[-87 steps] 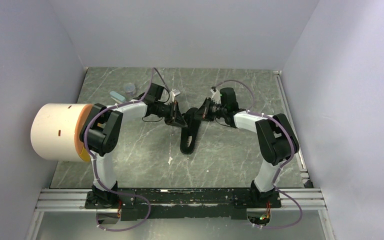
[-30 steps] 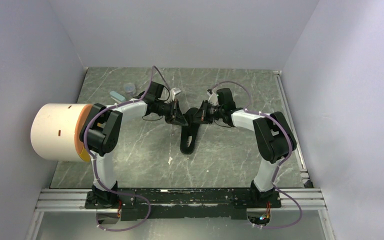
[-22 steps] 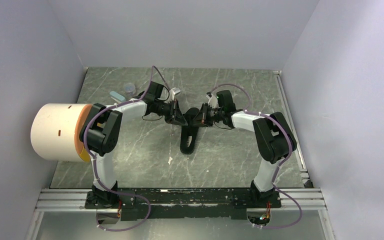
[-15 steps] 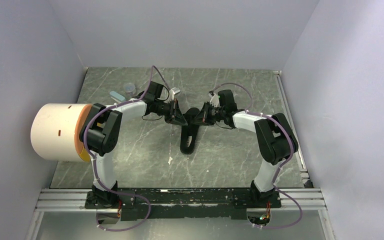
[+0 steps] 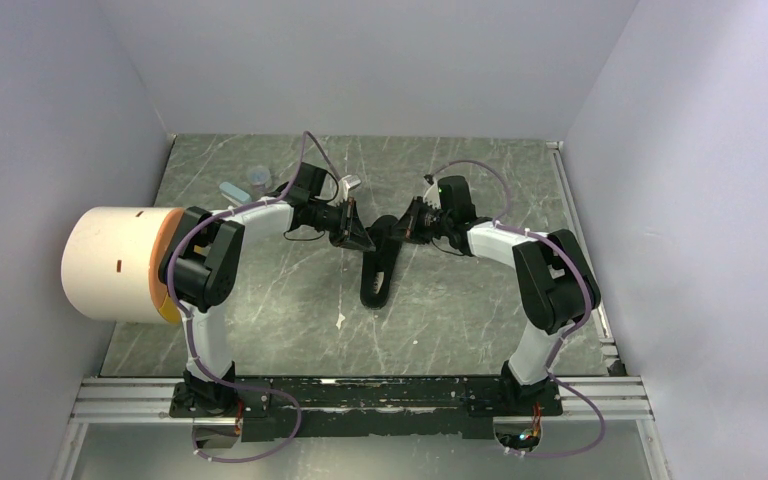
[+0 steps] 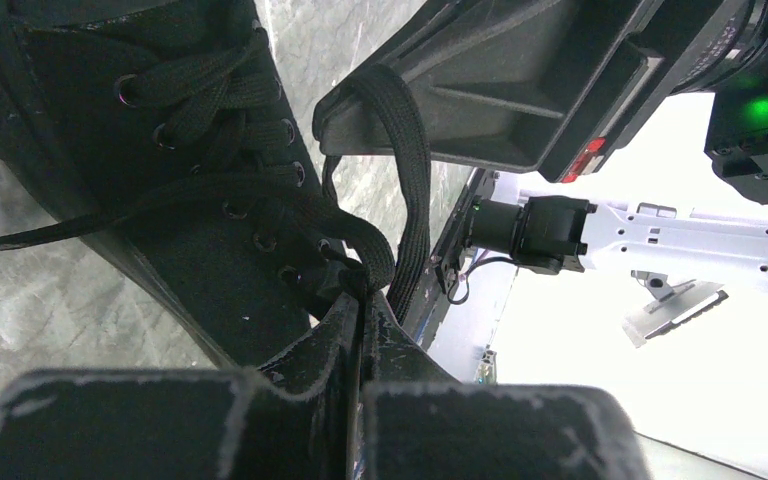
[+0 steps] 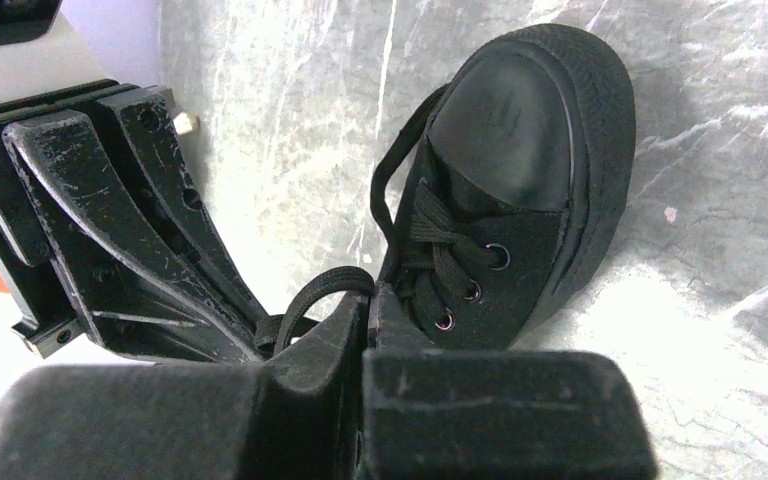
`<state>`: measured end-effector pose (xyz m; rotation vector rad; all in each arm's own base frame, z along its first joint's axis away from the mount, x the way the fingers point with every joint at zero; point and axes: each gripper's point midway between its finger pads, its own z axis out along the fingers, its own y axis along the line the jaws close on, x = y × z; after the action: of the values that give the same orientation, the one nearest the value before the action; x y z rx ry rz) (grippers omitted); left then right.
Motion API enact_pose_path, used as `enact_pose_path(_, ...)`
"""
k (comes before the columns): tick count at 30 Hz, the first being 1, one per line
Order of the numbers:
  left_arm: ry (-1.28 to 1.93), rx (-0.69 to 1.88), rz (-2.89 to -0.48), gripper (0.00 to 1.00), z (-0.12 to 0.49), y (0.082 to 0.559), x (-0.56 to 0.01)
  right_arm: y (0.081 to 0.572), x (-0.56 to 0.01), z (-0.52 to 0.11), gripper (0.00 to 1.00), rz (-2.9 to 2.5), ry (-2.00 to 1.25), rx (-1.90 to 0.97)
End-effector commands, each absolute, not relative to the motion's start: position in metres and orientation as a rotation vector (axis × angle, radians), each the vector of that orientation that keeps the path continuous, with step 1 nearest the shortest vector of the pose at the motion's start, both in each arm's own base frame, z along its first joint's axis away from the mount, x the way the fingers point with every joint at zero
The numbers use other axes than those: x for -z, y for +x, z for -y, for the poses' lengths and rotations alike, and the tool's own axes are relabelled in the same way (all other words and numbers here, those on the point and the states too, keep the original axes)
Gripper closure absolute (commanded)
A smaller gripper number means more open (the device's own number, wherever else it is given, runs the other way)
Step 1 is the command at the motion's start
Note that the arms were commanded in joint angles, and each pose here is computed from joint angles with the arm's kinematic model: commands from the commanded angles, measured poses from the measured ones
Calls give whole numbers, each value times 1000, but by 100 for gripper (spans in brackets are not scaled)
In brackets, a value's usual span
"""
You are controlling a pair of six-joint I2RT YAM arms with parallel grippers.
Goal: Tie the shoes
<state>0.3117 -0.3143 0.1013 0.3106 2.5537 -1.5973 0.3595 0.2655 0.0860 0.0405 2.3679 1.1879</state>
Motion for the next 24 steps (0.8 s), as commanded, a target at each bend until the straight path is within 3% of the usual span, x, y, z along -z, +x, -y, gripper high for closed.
enact_pose_path(1,343,1635,-2500,95,316,316,-118,368,-101,-274,100,-2302,14,-1181)
enact_pose_path(24,345,1627,-2510,95,316,318,-114,322,-96,-289,100,-2375,-86,-1305)
